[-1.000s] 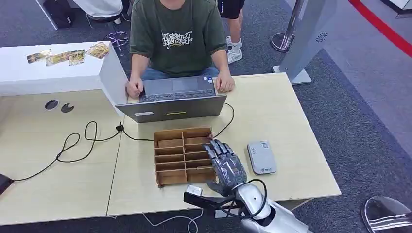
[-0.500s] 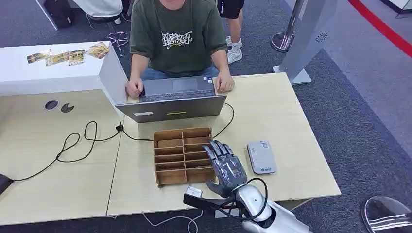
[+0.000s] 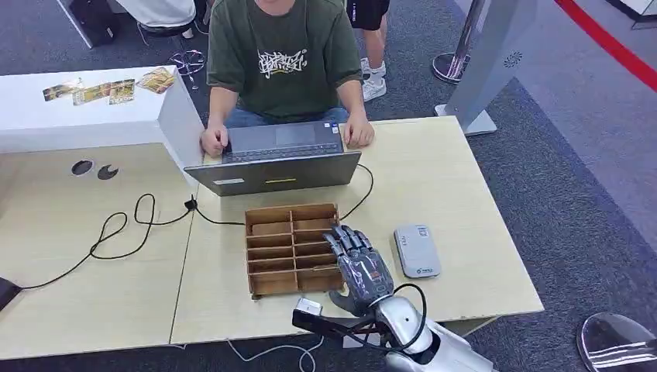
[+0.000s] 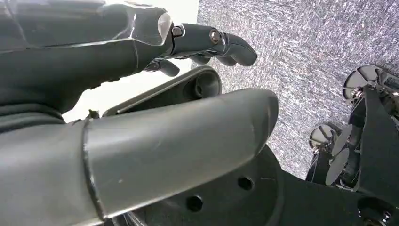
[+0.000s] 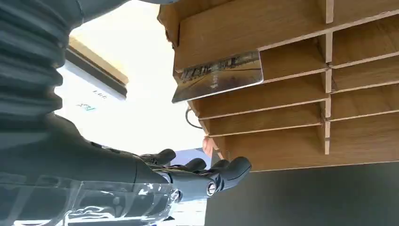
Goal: Pass the card to the sensor for recognition and then transmit it.
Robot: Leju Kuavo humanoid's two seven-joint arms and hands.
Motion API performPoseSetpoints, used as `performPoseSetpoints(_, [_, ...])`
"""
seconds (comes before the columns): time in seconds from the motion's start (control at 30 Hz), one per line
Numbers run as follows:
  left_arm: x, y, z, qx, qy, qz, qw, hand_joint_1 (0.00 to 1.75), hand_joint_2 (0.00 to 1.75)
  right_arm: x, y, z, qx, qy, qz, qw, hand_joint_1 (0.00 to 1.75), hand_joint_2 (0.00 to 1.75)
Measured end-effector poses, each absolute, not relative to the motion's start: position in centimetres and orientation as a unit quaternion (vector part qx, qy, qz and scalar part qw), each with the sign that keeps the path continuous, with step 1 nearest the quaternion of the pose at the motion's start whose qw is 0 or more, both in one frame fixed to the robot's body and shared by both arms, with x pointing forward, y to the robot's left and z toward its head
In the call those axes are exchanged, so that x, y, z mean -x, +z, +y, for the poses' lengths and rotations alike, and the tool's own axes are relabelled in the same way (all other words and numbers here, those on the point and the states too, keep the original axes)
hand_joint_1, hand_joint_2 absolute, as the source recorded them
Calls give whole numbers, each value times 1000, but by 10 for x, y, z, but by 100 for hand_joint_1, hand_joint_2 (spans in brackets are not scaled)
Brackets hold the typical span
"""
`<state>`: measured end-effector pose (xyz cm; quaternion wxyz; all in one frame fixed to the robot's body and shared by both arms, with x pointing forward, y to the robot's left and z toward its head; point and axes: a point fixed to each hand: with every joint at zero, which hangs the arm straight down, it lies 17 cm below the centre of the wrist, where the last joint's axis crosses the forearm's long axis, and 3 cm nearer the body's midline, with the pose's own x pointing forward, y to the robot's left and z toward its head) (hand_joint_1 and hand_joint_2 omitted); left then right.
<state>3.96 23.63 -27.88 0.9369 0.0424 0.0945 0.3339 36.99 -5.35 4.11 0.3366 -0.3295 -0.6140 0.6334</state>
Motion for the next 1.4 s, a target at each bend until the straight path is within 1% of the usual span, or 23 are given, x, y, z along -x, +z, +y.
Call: performPoseSetpoints(1.4, [-40,-279,236,-42,332,94,938,0,0,-365,39,-39,305,639,-625,328,0,175])
